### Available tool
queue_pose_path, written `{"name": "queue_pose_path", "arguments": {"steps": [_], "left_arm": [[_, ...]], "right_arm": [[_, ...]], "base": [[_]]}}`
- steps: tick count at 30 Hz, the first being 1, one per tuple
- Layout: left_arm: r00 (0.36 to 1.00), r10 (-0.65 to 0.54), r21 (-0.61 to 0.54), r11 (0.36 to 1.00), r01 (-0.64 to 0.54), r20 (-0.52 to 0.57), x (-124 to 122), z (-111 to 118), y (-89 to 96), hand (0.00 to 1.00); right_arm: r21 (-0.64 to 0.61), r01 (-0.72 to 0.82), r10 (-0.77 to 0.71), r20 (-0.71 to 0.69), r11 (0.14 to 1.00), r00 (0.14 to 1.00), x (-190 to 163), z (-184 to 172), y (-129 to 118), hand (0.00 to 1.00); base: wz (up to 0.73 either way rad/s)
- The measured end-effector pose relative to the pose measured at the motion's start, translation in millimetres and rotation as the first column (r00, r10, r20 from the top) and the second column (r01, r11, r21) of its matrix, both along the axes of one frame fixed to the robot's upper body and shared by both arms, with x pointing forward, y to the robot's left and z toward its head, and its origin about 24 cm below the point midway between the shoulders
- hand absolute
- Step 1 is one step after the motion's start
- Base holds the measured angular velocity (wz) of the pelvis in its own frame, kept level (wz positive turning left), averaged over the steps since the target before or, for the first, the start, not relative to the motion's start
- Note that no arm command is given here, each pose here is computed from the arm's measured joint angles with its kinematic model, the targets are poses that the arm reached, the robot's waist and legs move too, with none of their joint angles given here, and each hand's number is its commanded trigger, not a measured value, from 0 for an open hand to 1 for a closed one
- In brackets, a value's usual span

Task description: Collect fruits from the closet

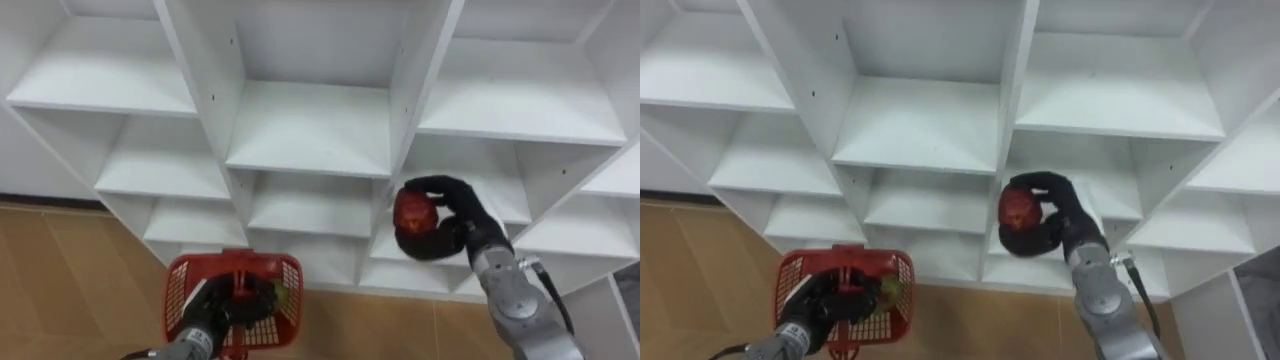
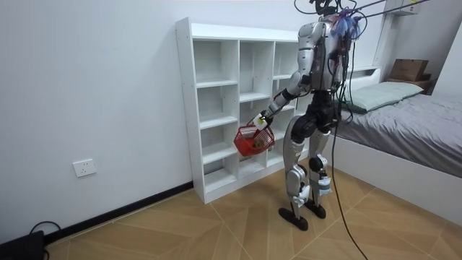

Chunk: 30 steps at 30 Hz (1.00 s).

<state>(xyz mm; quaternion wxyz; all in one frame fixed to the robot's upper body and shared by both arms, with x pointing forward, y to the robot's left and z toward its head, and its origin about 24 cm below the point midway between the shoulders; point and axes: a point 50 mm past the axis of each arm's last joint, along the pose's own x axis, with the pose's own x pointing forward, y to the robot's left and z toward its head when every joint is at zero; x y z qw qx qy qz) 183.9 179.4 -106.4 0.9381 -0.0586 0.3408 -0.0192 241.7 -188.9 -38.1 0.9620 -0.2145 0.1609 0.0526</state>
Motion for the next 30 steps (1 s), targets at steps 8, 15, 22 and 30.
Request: {"name": "queue_pose_path", "arguments": {"steps": [8, 15, 22, 30], "left_arm": [[0.998, -0.014, -0.050, 0.999, 0.017, 0.069, 10.6, 11.8, -14.3, 1.00], [0.994, -0.009, -0.096, 0.995, 0.020, 0.109, 17.2, 18.9, -27.0, 1.00], [0.992, -0.021, -0.099, 0.995, 0.033, 0.126, 19.6, 22.2, -28.9, 1.00], [0.991, -0.024, -0.111, 0.993, 0.039, 0.129, 20.1, 22.5, -31.8, 1.00]], "right_arm": [[0.039, -0.132, 0.131, 0.016, 0.991, 0.991, -3.8, 7.7, 20.2, 1.00], [0.070, -0.213, 0.216, -0.041, 0.974, 0.975, -12.6, -1.0, 33.5, 1.00], [0.110, -0.292, 0.300, -0.055, 0.950, 0.952, -15.9, -3.9, 56.2, 1.00], [0.102, -0.371, 0.377, -0.054, 0.923, 0.924, -17.1, -1.2, 68.2, 1.00]], "base": [[0.04], [-0.05], [-0.03], [0.00]]}}
